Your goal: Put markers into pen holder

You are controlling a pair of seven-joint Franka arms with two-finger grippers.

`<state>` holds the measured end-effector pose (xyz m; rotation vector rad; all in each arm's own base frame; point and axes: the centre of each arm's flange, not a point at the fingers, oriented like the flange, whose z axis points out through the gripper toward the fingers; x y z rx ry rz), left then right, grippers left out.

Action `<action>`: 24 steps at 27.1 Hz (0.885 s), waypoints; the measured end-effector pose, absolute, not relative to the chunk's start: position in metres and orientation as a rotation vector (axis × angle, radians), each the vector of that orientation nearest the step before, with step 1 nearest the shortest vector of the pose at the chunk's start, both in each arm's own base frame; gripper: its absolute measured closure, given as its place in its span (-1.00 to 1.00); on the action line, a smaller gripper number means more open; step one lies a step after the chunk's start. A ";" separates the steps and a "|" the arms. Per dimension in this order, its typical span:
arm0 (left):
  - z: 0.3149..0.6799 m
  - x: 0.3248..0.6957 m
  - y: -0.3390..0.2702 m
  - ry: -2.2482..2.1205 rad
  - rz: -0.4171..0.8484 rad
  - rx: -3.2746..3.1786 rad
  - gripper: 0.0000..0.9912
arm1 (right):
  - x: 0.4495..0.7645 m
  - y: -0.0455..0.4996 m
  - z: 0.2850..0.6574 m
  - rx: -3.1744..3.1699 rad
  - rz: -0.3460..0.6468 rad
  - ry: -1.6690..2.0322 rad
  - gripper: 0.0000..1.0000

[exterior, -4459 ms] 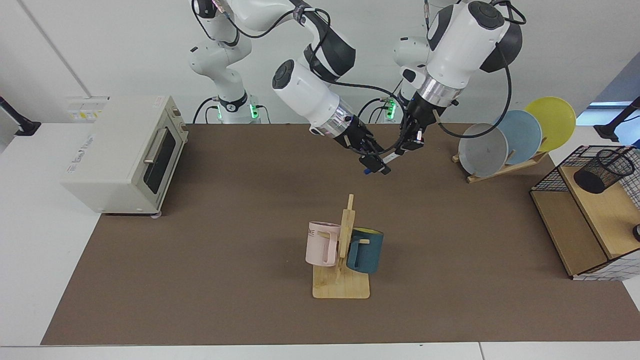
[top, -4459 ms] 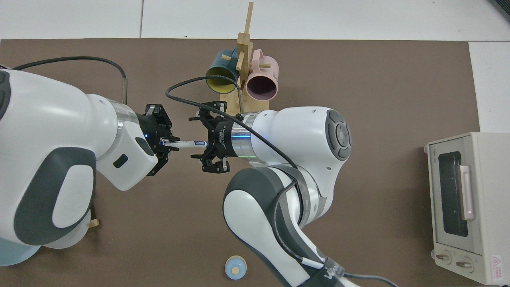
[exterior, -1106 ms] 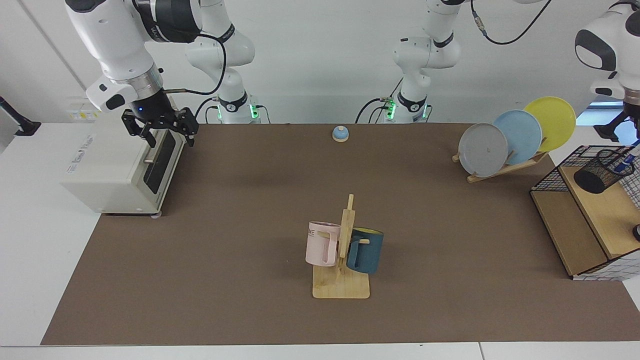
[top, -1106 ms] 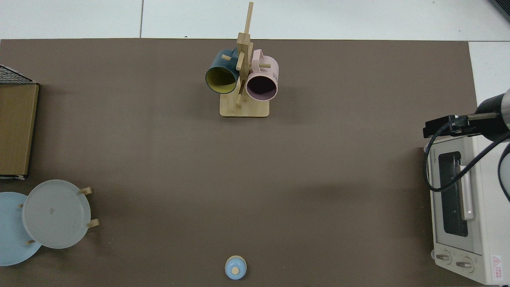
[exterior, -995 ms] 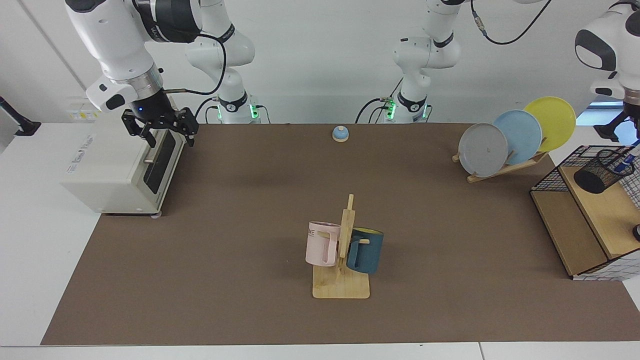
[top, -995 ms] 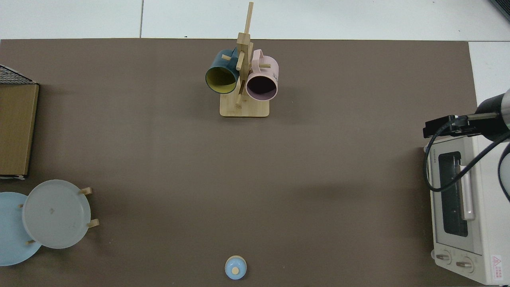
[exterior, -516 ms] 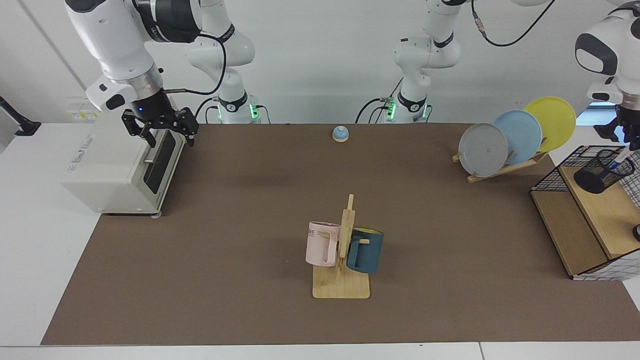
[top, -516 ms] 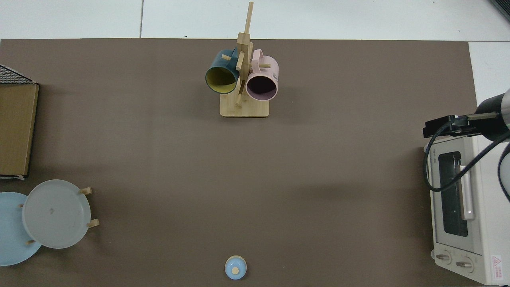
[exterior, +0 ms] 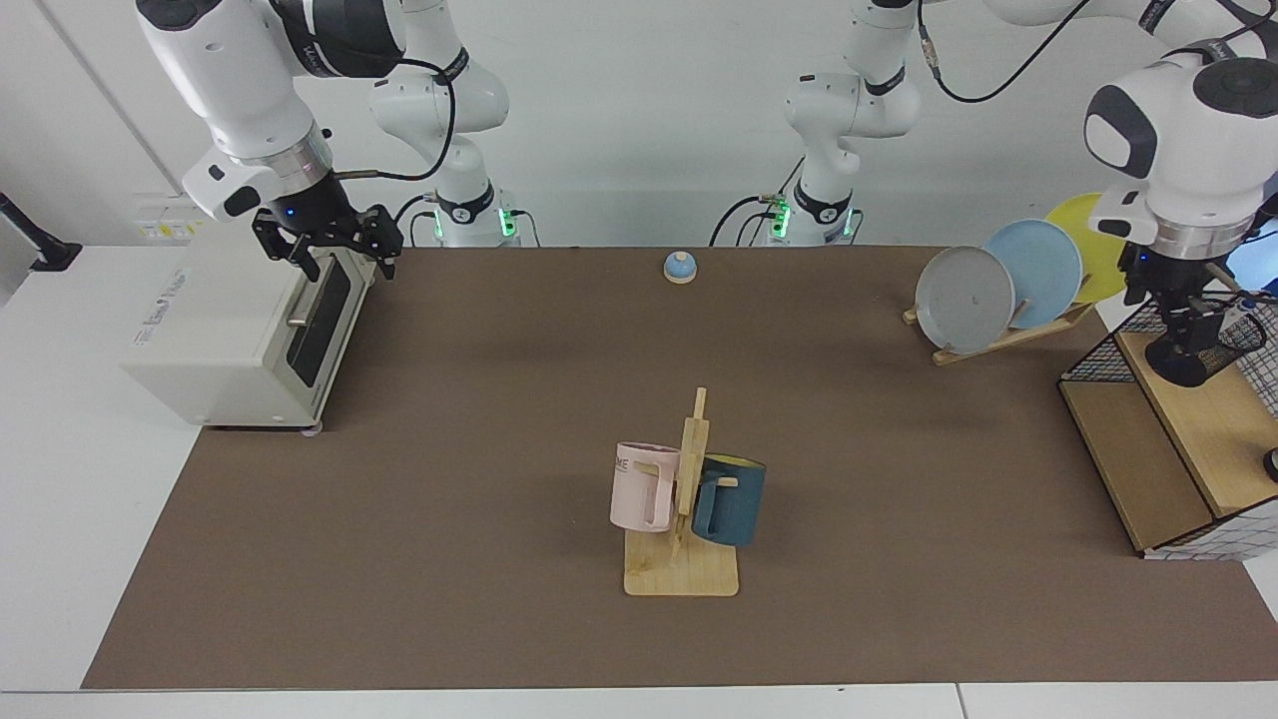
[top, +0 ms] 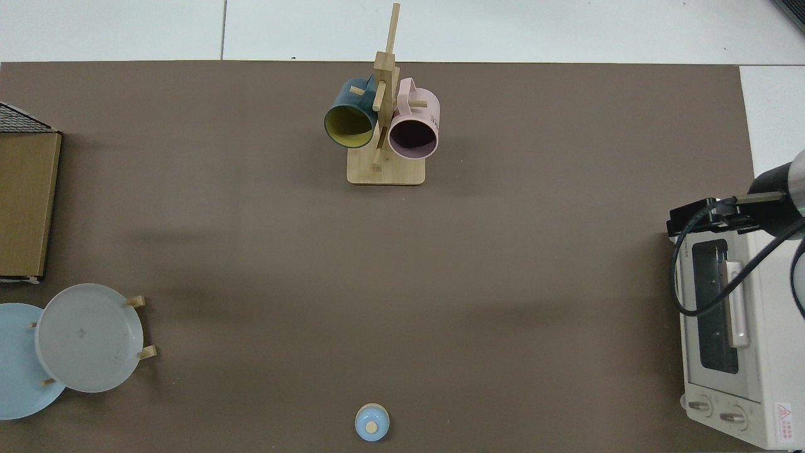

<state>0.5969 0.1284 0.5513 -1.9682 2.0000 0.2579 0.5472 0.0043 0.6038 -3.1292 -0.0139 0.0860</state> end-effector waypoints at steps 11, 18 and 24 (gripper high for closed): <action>0.525 0.571 0.017 1.524 0.157 -2.497 -1.00 | 0.547 -0.003 0.605 -3.126 0.083 -0.087 -1.00; 0.520 0.558 -0.036 1.190 0.104 -2.771 -1.00 | 0.546 -0.013 0.604 -3.125 0.084 -0.086 -1.00; 0.514 0.552 -0.067 0.903 0.107 -2.925 -1.00 | 0.546 -0.007 0.604 -3.127 0.084 -0.057 -1.00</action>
